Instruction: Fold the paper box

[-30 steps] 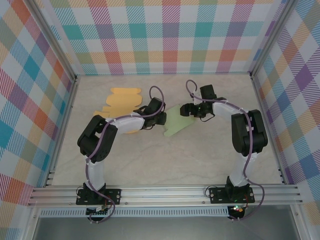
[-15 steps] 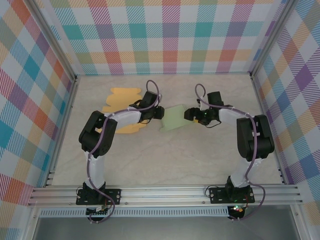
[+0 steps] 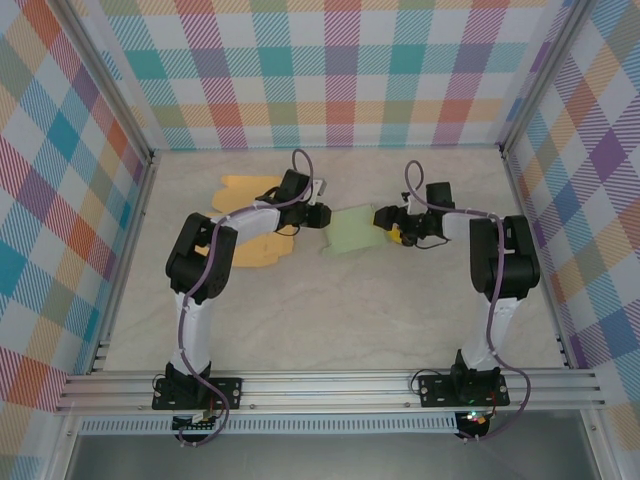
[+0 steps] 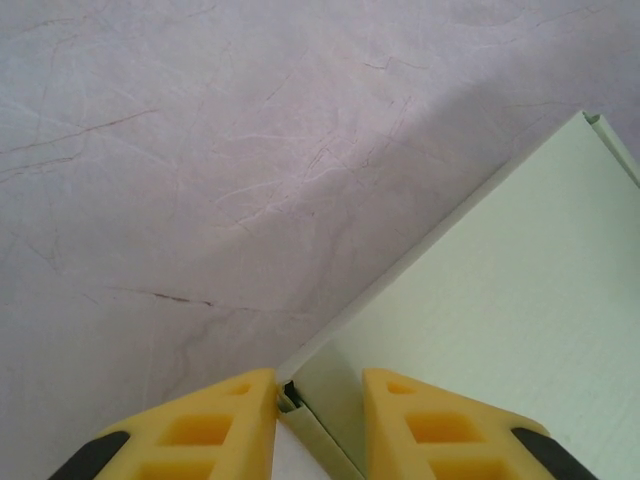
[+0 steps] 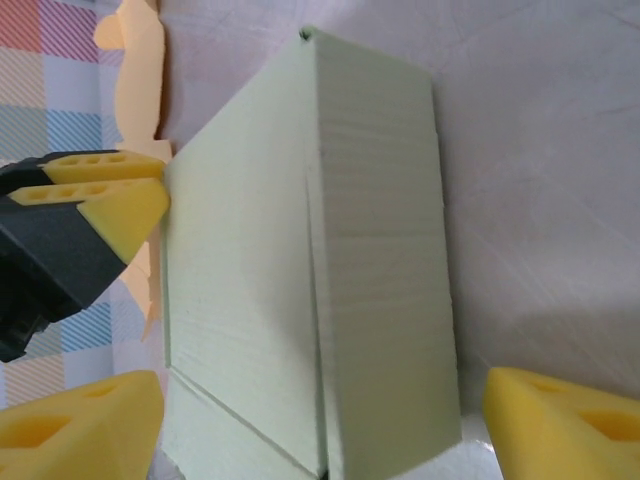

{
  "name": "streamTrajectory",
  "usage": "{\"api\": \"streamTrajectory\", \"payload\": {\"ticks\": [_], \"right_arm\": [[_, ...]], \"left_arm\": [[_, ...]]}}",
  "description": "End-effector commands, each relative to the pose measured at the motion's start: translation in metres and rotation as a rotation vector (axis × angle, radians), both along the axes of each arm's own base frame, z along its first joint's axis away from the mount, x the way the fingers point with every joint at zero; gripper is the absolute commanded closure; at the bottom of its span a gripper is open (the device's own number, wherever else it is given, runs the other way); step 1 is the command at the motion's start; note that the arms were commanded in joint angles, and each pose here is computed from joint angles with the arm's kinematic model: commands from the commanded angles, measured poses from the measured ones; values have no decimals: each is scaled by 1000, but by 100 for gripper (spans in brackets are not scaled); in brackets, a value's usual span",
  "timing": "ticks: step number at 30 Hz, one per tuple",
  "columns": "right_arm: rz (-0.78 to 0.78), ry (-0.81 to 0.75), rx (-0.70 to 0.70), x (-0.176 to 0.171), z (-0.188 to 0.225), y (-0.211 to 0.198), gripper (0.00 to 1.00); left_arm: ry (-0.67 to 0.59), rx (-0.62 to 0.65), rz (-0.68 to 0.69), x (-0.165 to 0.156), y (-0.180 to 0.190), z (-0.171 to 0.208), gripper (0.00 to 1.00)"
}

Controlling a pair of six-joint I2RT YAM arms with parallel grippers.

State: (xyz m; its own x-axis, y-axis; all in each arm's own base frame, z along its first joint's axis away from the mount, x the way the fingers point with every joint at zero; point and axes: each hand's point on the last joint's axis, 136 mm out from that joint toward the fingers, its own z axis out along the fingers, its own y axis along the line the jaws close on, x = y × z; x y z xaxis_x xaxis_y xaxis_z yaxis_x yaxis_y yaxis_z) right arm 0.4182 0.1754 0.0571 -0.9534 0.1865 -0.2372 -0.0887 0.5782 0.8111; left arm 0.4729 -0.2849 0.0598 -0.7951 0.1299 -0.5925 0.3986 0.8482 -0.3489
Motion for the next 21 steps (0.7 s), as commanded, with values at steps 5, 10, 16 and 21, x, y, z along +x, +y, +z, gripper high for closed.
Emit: {"api": "streamTrajectory", "payload": {"ticks": [5, 10, 16, 21], "right_arm": [[68, -16, 163, 9, 8, 20, 24], [72, -8, 196, 7, 14, 22, 25], [39, 22, 177, 1, 18, 19, 27], [-25, 81, 96, -2, 7, 10, 26]], "left_arm": [[191, 79, -31, -29, 16, -57, 73], [229, 97, -12, -29, 20, -66, 73], [261, 78, 25, -24, 30, -74, 80], [251, 72, 30, -22, 32, -70, 80]]}}
